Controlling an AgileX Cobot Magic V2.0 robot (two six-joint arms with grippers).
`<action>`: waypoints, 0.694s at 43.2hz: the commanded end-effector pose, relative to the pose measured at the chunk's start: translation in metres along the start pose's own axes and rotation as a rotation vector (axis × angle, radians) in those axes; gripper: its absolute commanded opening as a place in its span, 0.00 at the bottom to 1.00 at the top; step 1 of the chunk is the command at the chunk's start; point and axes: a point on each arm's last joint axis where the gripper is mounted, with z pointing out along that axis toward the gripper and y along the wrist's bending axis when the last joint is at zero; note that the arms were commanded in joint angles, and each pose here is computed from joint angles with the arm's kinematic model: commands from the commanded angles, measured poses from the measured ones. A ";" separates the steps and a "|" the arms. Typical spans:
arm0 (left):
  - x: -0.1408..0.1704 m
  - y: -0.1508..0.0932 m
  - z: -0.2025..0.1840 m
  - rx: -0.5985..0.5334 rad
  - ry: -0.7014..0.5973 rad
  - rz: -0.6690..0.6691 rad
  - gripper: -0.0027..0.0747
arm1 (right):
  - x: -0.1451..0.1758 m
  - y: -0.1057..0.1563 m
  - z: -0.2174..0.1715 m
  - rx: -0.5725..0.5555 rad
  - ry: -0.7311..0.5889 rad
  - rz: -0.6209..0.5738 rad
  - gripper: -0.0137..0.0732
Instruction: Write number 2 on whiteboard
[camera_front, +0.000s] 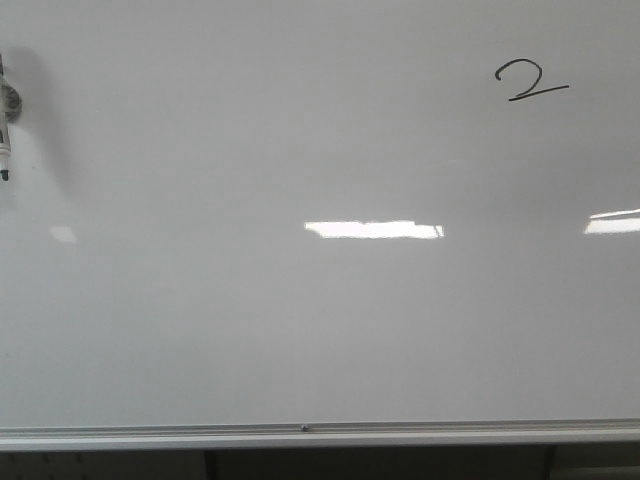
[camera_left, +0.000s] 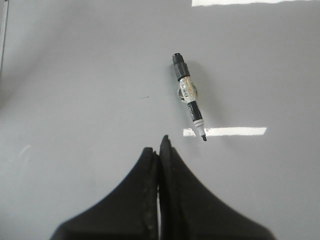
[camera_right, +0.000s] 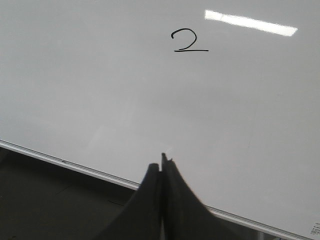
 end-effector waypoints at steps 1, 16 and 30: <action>0.002 0.000 -0.001 0.007 -0.077 -0.012 0.01 | -0.012 -0.001 -0.003 0.013 -0.090 -0.006 0.08; 0.002 0.000 -0.001 0.007 -0.077 -0.012 0.01 | -0.012 -0.001 -0.003 0.013 -0.090 -0.006 0.08; 0.002 0.000 -0.001 0.007 -0.077 -0.012 0.01 | 0.005 -0.005 -0.005 0.101 -0.156 0.027 0.08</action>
